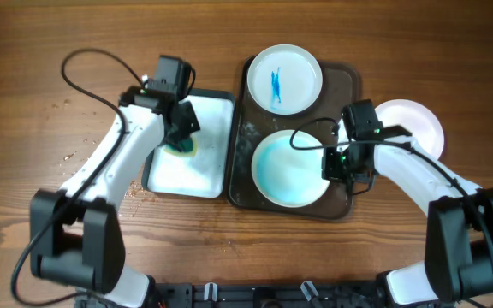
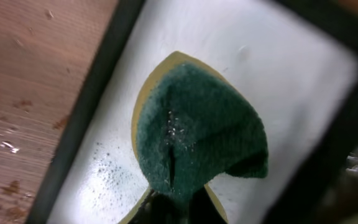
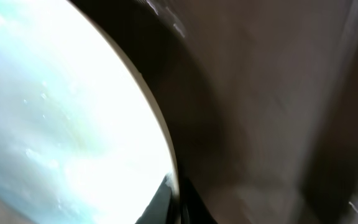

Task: Clean dirty plates on tray and stack at the side
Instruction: 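Return the sponge to the white sink tray with the left gripper, then lift the scrubbed plate with the right gripper over the sink tray, then hold the plate tilted over the sink tray with the right gripper, then carry the plate right and set it on the cleaned plate, then grasp the last stained plate on the brown tray with the right gripper, then drag the plate toward the front of the brown tray with right gripper, then grasp the green sponge in the sink tray with the left gripper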

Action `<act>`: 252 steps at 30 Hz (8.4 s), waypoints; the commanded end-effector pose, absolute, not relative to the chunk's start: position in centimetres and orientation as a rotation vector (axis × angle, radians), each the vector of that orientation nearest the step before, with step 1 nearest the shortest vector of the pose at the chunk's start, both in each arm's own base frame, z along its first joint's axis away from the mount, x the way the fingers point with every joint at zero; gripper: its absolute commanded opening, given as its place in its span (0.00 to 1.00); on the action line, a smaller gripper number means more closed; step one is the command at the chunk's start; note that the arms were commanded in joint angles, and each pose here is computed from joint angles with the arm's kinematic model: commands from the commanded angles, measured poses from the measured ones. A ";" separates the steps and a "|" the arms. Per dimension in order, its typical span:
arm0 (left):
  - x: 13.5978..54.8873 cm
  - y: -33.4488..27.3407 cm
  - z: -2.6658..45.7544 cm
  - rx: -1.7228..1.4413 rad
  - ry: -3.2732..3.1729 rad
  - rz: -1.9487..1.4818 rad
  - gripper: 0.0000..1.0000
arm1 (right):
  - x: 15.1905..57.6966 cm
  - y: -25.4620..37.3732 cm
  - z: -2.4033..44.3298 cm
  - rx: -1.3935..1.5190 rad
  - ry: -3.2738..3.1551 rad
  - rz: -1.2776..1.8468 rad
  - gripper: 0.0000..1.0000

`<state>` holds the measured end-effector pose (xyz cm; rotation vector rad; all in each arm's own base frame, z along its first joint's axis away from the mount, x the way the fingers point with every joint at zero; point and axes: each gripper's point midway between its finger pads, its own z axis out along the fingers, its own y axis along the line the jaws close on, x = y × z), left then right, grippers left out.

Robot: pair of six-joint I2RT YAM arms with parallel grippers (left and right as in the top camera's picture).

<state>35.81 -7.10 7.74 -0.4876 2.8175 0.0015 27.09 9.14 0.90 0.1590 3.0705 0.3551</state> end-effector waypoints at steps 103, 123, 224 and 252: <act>28.9 -2.8 24.9 -0.641 2.402 -0.494 1.00 | 37.5 28.4 23.6 -0.440 1.967 -0.302 0.04; 28.9 -2.8 24.9 -0.641 2.402 -0.494 1.00 | 33.7 -8.1 18.7 0.879 2.484 0.239 0.04; 30.4 -7.8 4.5 -0.645 3.146 -0.225 0.33 | 29.9 8.5 14.3 0.056 2.619 0.318 0.34; 32.5 -5.1 3.8 -0.575 3.015 -0.003 0.58 | 29.0 8.4 13.8 0.058 2.663 0.318 0.37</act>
